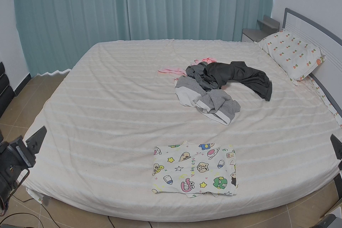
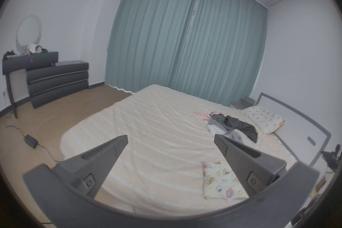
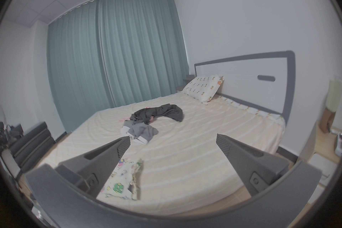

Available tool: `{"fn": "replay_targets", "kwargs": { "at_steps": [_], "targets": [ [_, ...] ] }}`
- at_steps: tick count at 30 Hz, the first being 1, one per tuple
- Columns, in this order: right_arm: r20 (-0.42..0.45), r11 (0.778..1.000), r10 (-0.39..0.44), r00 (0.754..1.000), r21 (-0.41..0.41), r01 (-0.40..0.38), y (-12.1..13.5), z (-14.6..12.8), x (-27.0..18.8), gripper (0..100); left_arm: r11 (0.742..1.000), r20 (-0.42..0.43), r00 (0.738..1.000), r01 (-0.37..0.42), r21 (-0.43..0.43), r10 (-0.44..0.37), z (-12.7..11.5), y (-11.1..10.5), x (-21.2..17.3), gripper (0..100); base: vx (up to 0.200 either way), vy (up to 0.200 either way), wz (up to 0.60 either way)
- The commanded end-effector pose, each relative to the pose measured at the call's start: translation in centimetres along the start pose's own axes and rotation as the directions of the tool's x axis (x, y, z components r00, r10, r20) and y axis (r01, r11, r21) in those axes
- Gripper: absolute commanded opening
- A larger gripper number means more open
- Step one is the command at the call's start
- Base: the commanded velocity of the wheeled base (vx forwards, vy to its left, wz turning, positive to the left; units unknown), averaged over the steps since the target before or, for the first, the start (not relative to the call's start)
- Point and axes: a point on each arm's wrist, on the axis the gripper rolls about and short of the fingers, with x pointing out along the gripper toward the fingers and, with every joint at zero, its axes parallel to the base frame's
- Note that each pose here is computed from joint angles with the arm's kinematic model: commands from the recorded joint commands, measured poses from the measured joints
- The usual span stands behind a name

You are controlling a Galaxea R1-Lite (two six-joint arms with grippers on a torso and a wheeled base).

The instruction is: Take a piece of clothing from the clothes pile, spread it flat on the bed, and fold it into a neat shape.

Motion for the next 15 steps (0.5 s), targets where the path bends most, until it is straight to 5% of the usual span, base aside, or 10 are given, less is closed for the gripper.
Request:
{"fn": "replay_targets", "kwargs": {
  "at_steps": [1,8,15],
  "targets": [
    [0.117,0.996,-0.014,0.993,-0.084,0.024,-1.5,-2.2,-4.2,100,0.996,0.068,0.994,-0.088,-0.008,0.088,-0.8,3.1,-3.4,100,0.0,0.0,0.0],
    [0.094,0.992,-0.001,0.996,-0.122,0.013,-2.2,-5.0,-5.3,100,0.99,0.121,0.983,-0.143,0.017,0.14,-2.1,5.2,-5.9,100,0.0,0.0,0.0],
    [0.092,0.978,-0.002,0.996,-0.206,0.021,-2.9,-8.0,-5.3,100,0.958,0.134,0.968,-0.234,0.165,0.214,-6.1,7.3,-7.8,100,0.0,0.0,0.0]
  ]
}}
